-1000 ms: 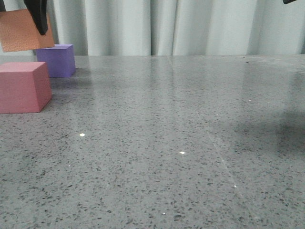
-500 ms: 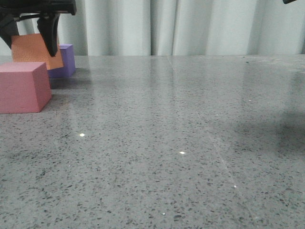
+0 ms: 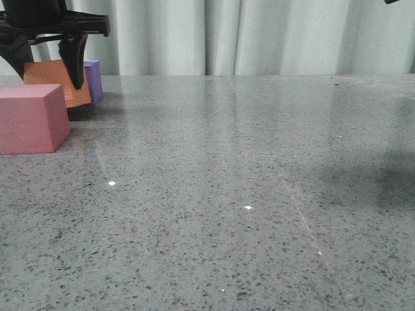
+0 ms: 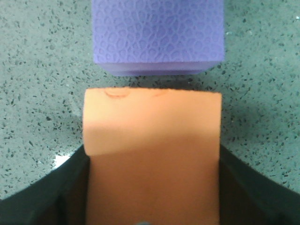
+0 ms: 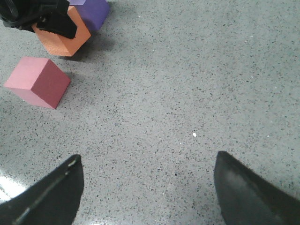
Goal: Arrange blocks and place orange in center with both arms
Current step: 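Lower the orange cube between the pink and purple cubes, then open the left gripper and raise it away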
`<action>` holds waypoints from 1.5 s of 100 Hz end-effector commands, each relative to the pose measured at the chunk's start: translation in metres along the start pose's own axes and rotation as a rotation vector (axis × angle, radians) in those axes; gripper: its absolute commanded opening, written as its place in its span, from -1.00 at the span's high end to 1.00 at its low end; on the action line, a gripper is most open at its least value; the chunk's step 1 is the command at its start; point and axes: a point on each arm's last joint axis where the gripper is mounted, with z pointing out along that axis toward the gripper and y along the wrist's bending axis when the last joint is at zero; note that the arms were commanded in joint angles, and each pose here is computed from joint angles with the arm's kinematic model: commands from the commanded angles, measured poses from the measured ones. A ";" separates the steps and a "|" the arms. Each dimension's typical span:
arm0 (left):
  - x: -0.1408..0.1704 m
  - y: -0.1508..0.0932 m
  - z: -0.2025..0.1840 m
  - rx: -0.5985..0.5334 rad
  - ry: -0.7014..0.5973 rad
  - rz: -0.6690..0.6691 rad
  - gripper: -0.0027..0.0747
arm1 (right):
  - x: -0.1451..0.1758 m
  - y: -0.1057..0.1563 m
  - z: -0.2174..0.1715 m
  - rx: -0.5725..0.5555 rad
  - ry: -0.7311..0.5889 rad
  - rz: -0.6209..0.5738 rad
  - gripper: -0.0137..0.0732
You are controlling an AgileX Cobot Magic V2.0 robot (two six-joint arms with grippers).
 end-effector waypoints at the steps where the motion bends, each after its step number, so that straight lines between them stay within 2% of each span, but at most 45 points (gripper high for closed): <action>1: -0.007 0.002 -0.028 0.039 -0.093 -0.020 0.51 | -0.014 0.005 -0.010 -0.035 -0.110 -0.017 -0.63; 19: -0.006 0.001 -0.028 0.050 -0.086 -0.026 0.44 | -0.014 0.005 -0.010 -0.035 -0.110 -0.017 -0.63; 38: -0.006 0.000 -0.028 0.054 -0.084 -0.028 0.03 | -0.014 0.005 -0.010 -0.034 -0.109 -0.017 -0.63; 52: -0.006 0.001 -0.028 0.053 -0.081 -0.028 -0.12 | -0.014 0.005 -0.010 -0.034 -0.109 -0.017 -0.63; 63: -0.005 0.001 -0.028 0.052 -0.080 -0.028 -0.19 | -0.014 0.005 -0.010 -0.034 -0.109 -0.017 -0.63; 96: -0.005 0.003 -0.028 0.024 -0.079 -0.017 -0.22 | -0.014 0.005 -0.010 -0.034 -0.109 -0.017 -0.63; 118: -0.005 0.003 -0.028 0.024 -0.079 -0.017 -0.65 | -0.014 0.005 -0.010 -0.035 -0.110 -0.017 -0.63; 136: -0.006 0.003 -0.030 0.026 -0.084 -0.017 -0.65 | -0.014 0.005 -0.010 -0.035 -0.111 -0.017 -0.63; 150: -0.007 0.003 -0.043 0.049 -0.136 -0.015 -0.65 | -0.014 0.005 -0.010 -0.035 -0.111 -0.017 -0.63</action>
